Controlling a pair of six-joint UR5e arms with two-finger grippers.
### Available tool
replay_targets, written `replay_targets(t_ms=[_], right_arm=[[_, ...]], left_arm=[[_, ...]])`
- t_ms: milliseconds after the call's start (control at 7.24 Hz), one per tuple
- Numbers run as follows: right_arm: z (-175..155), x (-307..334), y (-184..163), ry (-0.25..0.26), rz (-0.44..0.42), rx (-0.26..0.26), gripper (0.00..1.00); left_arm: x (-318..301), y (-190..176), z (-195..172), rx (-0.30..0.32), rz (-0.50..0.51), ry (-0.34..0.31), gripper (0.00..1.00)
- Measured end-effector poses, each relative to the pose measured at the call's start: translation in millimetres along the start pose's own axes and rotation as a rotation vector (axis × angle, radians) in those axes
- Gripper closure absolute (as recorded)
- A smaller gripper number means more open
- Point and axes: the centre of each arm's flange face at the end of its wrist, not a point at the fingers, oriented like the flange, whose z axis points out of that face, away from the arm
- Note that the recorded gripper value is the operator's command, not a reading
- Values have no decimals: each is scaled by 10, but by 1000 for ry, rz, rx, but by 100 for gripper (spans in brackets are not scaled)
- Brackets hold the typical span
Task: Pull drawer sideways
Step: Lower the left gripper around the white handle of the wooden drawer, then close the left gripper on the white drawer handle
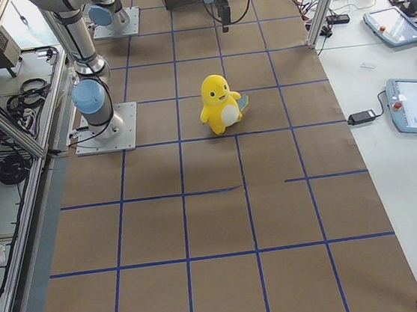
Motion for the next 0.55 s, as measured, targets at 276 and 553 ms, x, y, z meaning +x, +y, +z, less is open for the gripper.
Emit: replay_targets(t_ms=[276,553], right_arm=[[0,0,0,0,0,0,0],[0,0,0,0,0,0,0]], left_arm=[[1,-2,52,0,3,-13,24],[30,14,77,3,11,-23,28]])
